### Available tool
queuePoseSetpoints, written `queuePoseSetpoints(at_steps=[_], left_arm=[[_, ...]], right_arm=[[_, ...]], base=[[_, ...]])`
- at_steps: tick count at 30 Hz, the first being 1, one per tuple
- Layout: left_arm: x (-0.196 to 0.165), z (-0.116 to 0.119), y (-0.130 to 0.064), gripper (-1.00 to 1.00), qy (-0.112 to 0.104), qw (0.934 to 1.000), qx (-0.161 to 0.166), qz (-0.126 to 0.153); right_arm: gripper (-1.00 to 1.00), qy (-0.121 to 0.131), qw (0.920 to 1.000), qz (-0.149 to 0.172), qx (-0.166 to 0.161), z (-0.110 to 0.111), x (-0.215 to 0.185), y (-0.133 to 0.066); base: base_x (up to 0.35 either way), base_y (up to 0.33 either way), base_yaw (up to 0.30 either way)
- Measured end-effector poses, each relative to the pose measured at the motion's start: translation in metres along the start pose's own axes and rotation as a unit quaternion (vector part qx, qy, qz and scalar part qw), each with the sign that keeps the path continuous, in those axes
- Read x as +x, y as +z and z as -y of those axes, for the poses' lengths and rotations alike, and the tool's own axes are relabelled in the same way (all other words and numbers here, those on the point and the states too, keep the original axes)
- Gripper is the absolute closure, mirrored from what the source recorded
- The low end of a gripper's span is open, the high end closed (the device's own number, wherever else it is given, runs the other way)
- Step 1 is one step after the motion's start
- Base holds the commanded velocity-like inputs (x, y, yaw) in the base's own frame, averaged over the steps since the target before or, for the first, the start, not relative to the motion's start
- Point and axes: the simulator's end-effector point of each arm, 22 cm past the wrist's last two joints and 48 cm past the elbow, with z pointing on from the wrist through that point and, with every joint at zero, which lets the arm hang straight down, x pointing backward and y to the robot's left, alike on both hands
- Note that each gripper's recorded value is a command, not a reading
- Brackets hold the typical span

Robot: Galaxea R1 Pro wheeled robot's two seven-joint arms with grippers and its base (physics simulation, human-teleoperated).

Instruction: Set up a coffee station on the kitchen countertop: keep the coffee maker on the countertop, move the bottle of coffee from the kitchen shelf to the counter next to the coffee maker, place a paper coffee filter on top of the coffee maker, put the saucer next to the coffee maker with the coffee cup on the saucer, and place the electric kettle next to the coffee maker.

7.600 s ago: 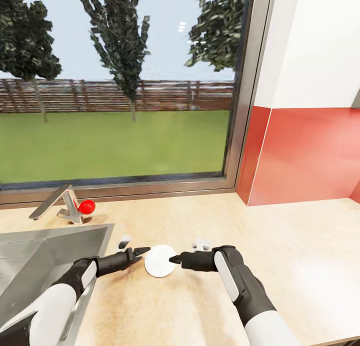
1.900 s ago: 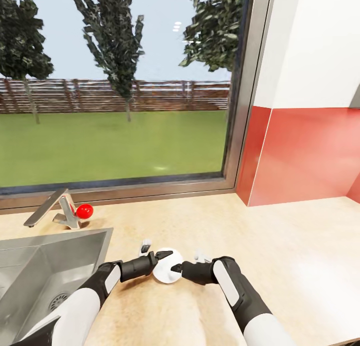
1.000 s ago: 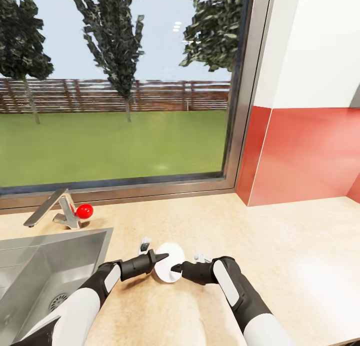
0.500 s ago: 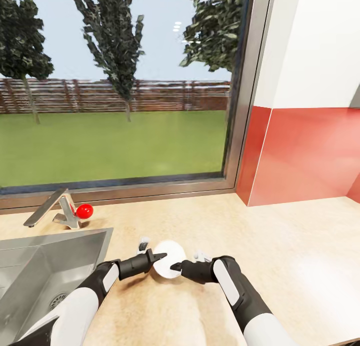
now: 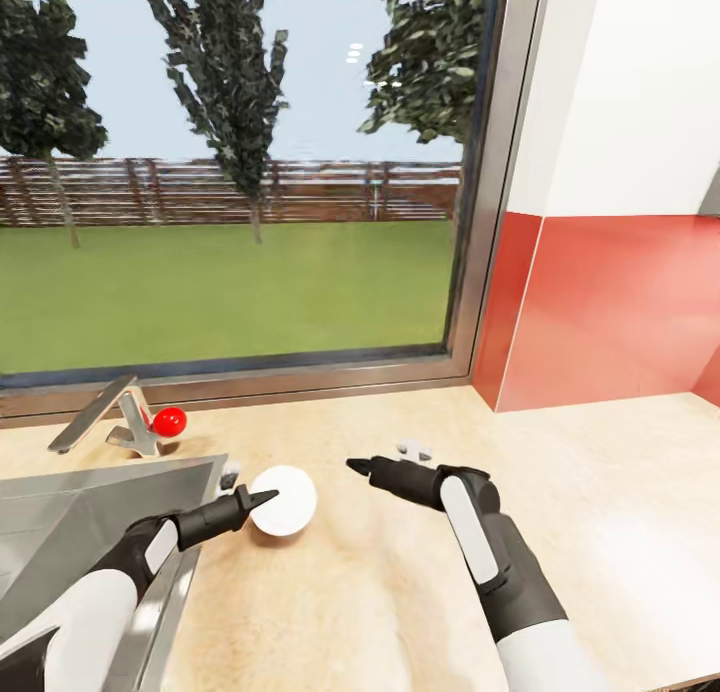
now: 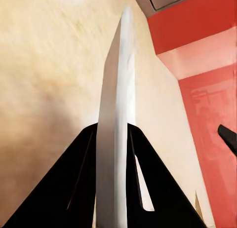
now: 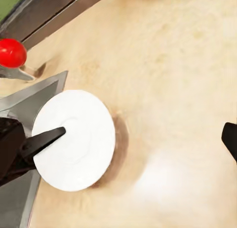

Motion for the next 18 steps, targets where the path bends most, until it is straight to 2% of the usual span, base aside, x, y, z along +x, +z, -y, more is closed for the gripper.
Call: queuePoseSetpoints(at_steps=[4, 8, 11, 15, 18], left_arm=[[0.002, 0.002, -0.002, 1.0, 0.001, 1.0, 0.009, -0.003], [0.006, 0.001, -0.002, 1.0, -0.001, 0.9999, 0.01, -0.005], [0.007, 0.004, -0.001, 1.0, -0.001, 0.9999, 0.016, -0.006], [0.009, 0.012, 0.001, 1.0, -0.002, 0.9994, 0.033, -0.007], [0.009, 0.014, 0.001, 1.0, -0.002, 0.9992, 0.038, -0.007]], right_arm=[[-1.0, -0.012, 0.9997, 0.02, -0.009, -0.011, -0.016, -0.008], [-1.0, -0.015, 0.9995, 0.025, -0.011, -0.014, -0.02, -0.01], [-1.0, -0.018, 0.9995, 0.027, -0.003, -0.004, -0.023, -0.014], [-1.0, -0.008, 0.9993, 0.036, 0.004, 0.007, -0.03, -0.02], [-1.0, -0.007, 0.9991, 0.041, 0.004, 0.008, -0.034, -0.022]], base=[[-0.274, 0.0, 0.0], [-0.328, 0.0, 0.0], [-0.336, 0.0, 0.0], [-0.338, 0.0, 0.0], [-0.338, 0.0, 0.003]])
